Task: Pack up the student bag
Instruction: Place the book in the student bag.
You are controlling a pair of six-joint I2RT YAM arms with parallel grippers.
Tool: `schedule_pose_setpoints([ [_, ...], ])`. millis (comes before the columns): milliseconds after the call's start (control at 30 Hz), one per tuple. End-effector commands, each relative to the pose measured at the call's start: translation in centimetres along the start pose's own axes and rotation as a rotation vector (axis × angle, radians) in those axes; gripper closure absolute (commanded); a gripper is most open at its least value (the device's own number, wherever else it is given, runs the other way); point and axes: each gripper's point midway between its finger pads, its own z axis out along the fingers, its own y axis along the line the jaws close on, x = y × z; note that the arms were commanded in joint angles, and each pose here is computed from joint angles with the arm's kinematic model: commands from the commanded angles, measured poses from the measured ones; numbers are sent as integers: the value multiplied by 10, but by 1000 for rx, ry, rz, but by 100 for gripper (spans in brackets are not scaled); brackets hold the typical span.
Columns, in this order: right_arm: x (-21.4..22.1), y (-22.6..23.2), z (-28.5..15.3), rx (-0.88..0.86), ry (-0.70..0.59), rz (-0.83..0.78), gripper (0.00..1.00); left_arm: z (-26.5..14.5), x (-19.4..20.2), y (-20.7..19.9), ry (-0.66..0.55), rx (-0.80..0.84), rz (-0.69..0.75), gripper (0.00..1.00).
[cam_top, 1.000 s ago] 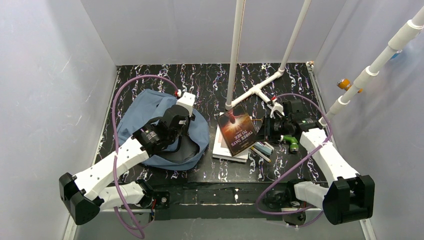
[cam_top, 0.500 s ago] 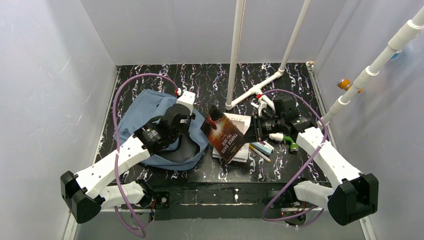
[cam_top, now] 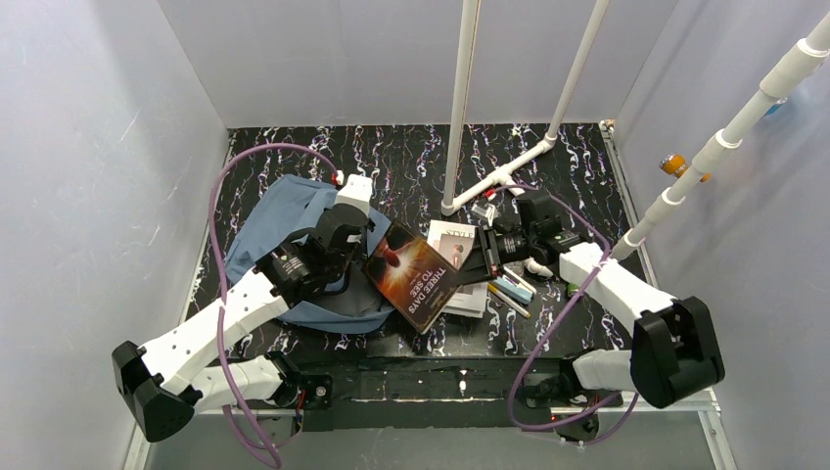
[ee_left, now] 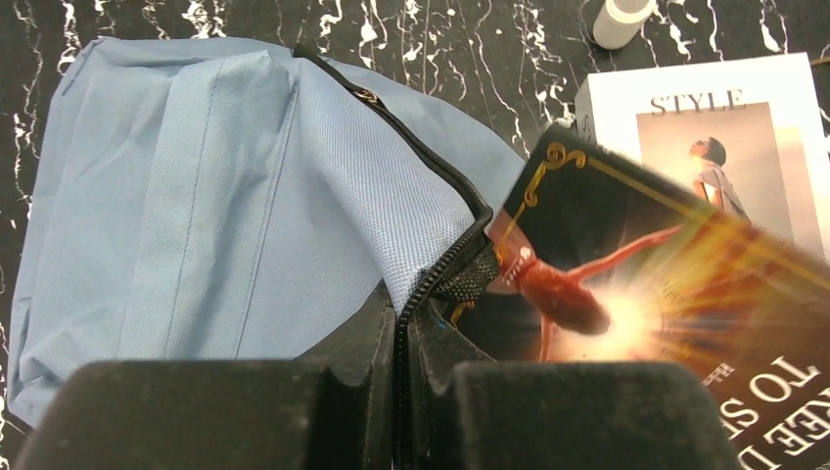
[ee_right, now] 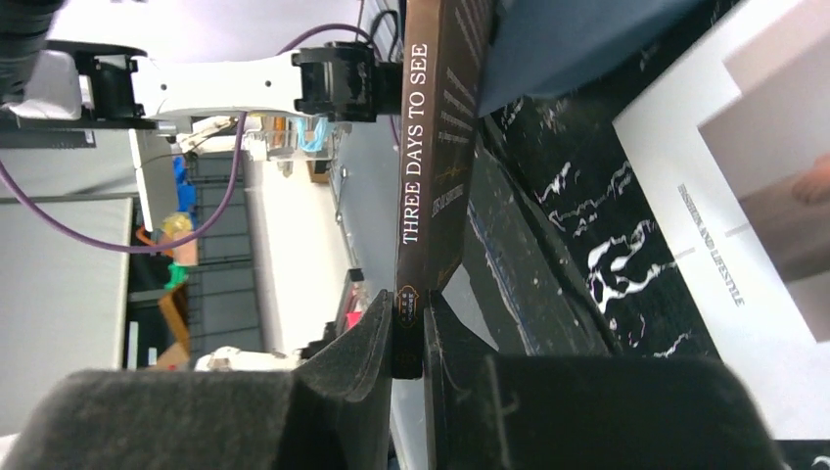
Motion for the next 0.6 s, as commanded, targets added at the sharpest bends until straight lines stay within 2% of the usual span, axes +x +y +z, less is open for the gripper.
schedule_pose_setpoints([
  [0,5,-1,5,-48,30,47,99,-17,-26,21,-96,-77,-87,100],
  [367,-15,40,55,-229,-1,103,99,-22,-26,18,-93,-50,-105,100],
  [567,-32,74,57,-438,-62,164,99,-28,-29,17,-96,-23,-108,100],
])
